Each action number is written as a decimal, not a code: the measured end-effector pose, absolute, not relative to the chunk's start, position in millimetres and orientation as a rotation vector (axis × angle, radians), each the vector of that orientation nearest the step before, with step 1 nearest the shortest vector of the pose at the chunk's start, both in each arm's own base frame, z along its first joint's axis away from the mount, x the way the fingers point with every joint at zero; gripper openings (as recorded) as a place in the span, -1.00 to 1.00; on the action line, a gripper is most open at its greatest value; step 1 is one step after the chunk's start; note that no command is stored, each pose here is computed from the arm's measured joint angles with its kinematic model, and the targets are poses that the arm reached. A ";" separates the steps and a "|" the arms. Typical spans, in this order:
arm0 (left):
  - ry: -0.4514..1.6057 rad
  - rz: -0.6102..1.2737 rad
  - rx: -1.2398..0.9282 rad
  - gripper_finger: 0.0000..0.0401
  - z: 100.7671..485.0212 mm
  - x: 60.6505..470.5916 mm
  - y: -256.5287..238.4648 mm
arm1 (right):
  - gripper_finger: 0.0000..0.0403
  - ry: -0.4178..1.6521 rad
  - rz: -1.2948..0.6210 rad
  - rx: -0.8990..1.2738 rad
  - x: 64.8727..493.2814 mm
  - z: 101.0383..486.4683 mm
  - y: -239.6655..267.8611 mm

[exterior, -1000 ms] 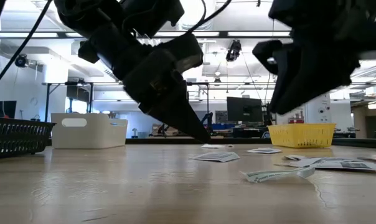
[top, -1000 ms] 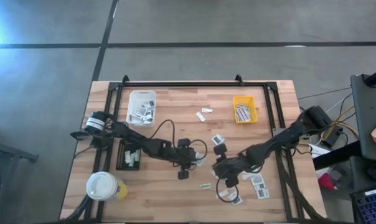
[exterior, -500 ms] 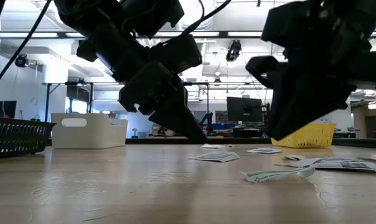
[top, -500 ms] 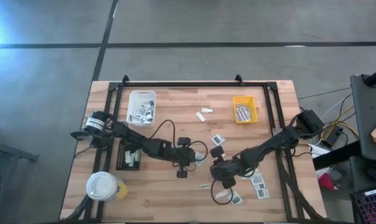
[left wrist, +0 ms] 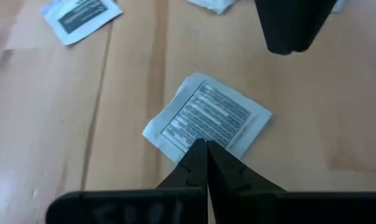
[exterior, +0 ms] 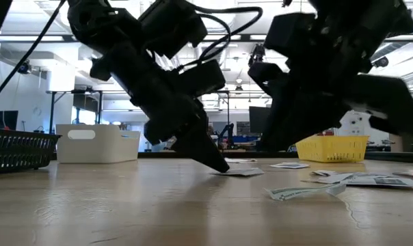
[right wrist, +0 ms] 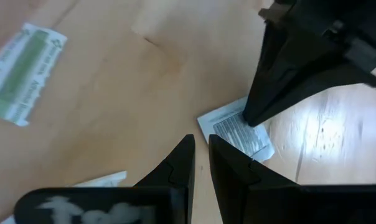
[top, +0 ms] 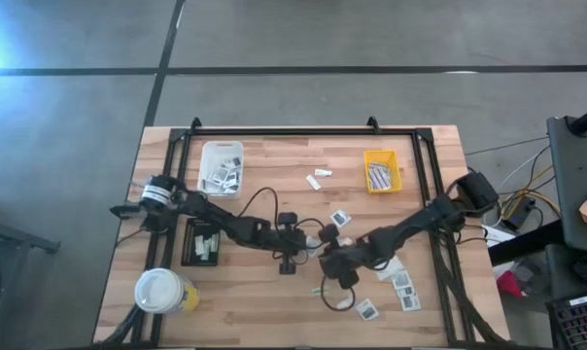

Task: Pick & Place First Aid Supplies
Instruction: Put the gray towelette pack into the white bin

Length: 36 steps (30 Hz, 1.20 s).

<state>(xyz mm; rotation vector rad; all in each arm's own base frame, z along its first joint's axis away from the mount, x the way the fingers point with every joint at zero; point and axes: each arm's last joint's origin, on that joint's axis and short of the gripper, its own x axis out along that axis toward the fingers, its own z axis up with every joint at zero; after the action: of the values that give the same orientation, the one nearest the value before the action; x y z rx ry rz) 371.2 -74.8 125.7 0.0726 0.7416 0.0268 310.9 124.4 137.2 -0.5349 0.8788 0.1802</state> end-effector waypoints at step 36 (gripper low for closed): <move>0.860 0.188 -0.569 -1.00 116.0 369.4 -52.2 | -0.51 0.962 0.181 -1.060 328.6 99.4 135.0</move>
<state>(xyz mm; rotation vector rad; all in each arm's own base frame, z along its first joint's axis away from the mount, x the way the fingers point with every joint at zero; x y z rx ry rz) 369.4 -52.2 116.0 -0.5695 0.8599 0.1880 328.6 135.0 99.4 -1.0599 0.9616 0.1811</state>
